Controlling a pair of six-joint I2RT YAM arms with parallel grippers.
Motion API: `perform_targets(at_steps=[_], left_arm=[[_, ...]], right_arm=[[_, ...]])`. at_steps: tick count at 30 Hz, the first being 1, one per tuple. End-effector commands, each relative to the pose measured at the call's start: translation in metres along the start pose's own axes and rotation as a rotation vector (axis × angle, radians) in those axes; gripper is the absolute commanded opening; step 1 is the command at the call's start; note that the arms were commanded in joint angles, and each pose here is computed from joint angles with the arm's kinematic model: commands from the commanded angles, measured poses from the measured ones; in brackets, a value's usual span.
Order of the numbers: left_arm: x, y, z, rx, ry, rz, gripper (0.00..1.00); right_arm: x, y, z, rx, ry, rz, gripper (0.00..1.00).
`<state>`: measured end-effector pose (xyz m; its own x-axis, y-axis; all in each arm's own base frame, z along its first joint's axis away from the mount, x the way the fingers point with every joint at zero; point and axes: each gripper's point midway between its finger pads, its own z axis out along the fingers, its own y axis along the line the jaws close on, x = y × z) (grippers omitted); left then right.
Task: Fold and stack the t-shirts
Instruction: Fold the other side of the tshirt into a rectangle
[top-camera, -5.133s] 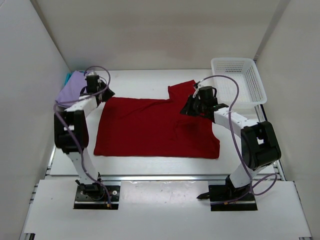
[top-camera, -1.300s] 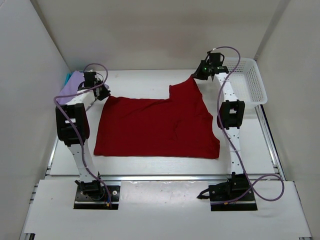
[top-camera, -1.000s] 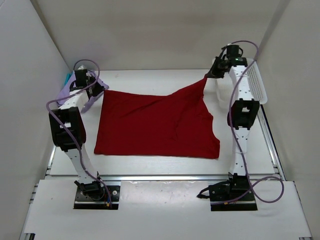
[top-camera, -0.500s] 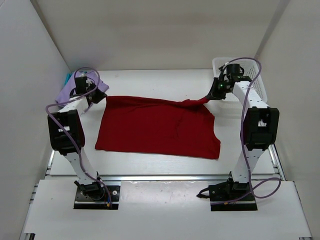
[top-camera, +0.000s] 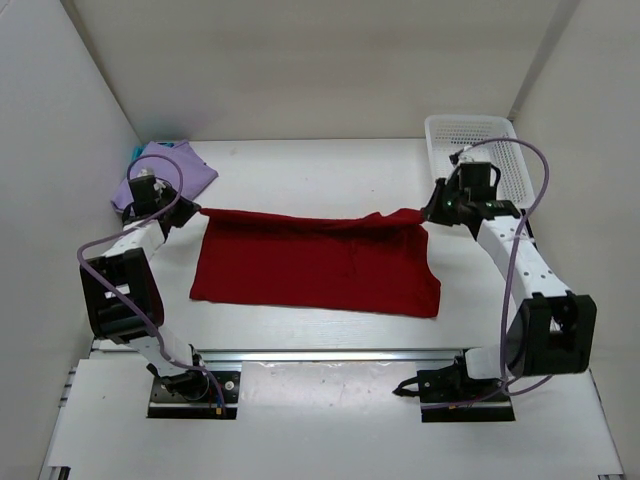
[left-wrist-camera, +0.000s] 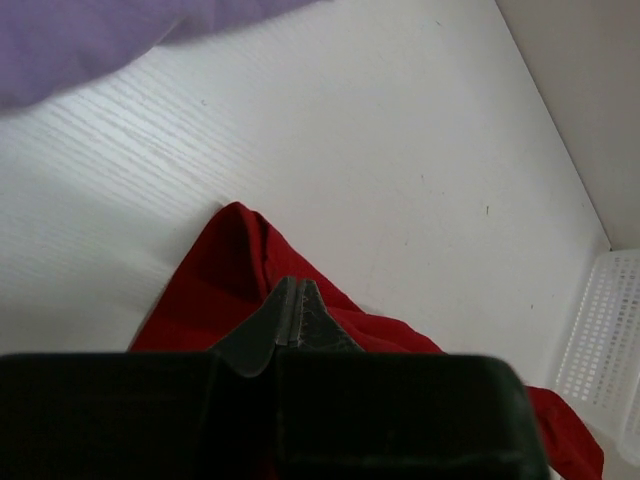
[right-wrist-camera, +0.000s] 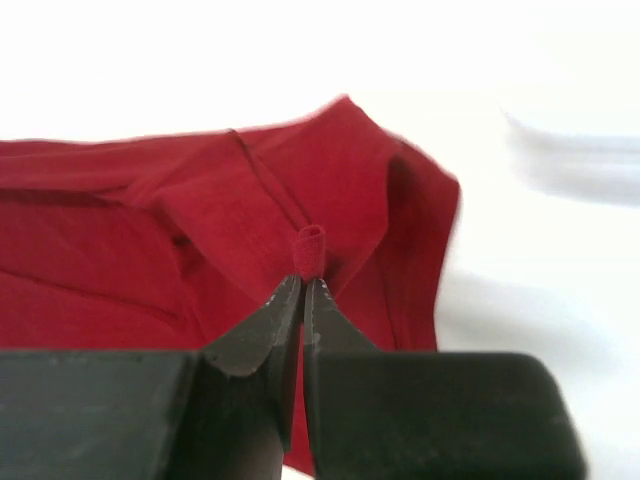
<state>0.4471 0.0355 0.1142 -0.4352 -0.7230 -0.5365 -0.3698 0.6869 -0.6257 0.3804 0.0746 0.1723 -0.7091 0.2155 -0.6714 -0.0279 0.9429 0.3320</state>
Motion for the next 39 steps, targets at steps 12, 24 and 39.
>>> perform_targets(at_steps=[12,24,39], left_arm=[[0.041,0.043,-0.023,-0.065,0.051,-0.006,0.0],[0.046,0.062,-0.024,-0.075,0.075,-0.111,0.26],[0.098,-0.071,-0.044,0.179,0.064,0.153,0.32]], right_arm=[[0.087,0.003,-0.028,0.005,0.005,0.051,0.0],[0.18,-0.029,-0.022,-0.014,0.145,0.26,0.03],[0.076,0.03,0.0,-0.062,-0.006,0.023,0.03]])
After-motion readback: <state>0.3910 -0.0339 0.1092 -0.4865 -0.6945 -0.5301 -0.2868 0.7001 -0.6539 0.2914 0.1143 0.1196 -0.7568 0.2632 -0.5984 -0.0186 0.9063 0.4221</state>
